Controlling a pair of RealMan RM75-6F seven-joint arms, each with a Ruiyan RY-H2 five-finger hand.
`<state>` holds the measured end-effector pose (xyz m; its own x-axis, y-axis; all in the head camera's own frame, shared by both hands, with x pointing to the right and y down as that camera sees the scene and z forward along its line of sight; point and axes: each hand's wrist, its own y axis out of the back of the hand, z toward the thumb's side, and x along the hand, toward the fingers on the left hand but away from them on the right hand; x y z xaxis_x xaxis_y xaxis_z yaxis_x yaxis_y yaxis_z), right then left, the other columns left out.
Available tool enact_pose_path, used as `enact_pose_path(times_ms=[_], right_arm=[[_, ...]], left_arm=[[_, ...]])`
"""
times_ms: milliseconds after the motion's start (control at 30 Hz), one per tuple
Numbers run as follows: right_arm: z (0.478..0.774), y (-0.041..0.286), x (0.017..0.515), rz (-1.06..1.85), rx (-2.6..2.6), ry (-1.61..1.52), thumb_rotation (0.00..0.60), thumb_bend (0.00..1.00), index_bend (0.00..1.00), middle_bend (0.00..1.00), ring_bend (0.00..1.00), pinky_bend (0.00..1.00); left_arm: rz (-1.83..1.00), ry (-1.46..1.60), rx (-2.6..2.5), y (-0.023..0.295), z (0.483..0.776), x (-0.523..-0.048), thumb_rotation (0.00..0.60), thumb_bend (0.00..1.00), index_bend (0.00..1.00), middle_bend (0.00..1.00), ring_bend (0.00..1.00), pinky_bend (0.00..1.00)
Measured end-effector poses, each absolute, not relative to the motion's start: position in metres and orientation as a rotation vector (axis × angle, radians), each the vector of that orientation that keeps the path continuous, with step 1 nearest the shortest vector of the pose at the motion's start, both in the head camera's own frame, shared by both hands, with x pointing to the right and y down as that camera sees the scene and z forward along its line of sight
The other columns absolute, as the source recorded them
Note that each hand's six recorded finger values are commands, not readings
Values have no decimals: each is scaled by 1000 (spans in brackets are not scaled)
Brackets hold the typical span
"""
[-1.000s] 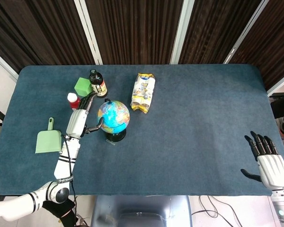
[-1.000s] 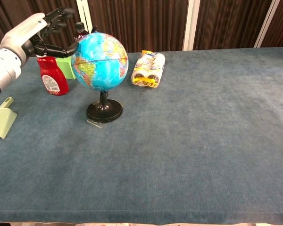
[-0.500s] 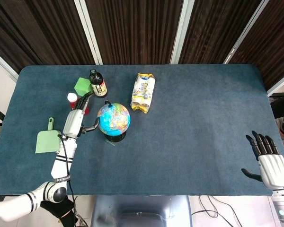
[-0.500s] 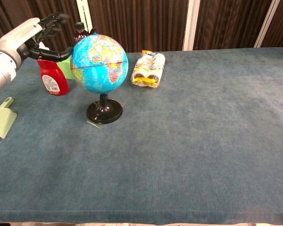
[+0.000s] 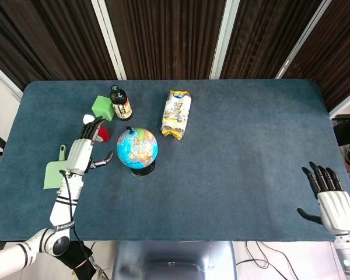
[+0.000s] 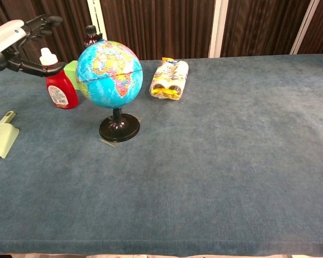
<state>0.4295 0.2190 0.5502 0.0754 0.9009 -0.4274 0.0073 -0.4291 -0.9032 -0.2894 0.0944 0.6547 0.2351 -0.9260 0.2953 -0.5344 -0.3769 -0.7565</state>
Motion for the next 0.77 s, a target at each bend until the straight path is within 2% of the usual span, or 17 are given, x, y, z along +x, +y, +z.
enact_pose_path(times_ms=[167,500,767], right_arm=[[551,221,427,1452,-1579,-918,600,126,0,0,0,0],[552,224,422,1444,-1579,-904,600,126,0,0,0,0],[553,227,420,1441,-1573,-900,600,125,0,0,0,0]], left_arm=[[-1074,1231,-1990,120,643,-315,600,357,0,0,0,2],[-1251,1027,-1905,214,620,-383,600,362,0,0,0,1],[-1184,1019,-1694,234,596,-405,600,367,0,0,0,0]])
